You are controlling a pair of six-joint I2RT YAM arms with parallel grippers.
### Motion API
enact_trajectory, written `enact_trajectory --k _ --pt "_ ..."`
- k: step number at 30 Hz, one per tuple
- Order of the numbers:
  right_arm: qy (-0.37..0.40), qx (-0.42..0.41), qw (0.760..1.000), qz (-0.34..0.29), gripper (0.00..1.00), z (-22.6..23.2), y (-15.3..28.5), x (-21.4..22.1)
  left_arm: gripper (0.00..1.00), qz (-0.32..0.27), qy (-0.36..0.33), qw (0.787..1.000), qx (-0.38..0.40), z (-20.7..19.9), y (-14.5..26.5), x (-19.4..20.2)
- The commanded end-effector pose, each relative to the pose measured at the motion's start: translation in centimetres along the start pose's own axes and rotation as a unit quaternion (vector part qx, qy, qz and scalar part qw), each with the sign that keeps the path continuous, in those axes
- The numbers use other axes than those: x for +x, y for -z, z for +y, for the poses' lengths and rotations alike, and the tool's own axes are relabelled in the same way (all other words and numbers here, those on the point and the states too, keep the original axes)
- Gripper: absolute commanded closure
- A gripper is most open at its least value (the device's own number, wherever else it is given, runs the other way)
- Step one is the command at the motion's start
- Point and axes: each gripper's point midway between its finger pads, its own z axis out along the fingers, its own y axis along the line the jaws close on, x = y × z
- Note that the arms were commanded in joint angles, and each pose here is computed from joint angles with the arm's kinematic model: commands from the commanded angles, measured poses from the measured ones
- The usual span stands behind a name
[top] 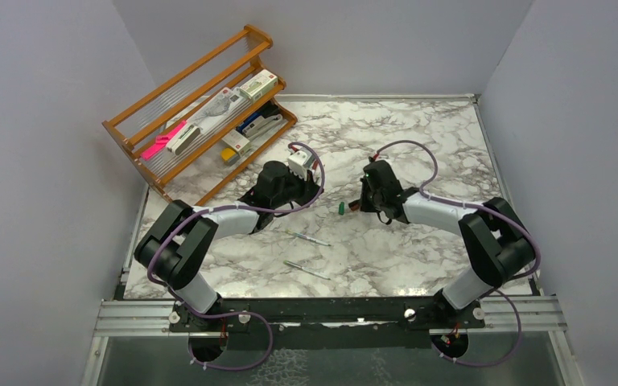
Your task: Insert the pens into the pen caps
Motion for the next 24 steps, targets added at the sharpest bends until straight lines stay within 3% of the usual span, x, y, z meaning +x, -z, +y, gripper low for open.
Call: enact_trajectory --k 1,12,19,24 --pt "0.011 0.027 0.999 -0.013 0.98 -0.6 -0.8 -1.4 1.0 -0.003 -0.003 1.0 0.009 0.0 -0.1 0.2" --pt "0.017 0.028 0.999 -0.015 0.96 -0.1 -2.2 -2.3 1.0 -0.001 -0.002 1.0 0.009 0.1 0.0 0.3" --pt "0.002 0.024 0.999 -0.036 0.58 0.3 -0.9 -3.6 1.0 -0.003 -0.001 1.0 0.008 0.2 0.1 0.2" --pt "-0.006 0.021 0.999 -0.027 0.52 0.4 -1.1 -2.9 1.0 -0.004 0.0 1.0 0.01 0.1 0.2 0.2"
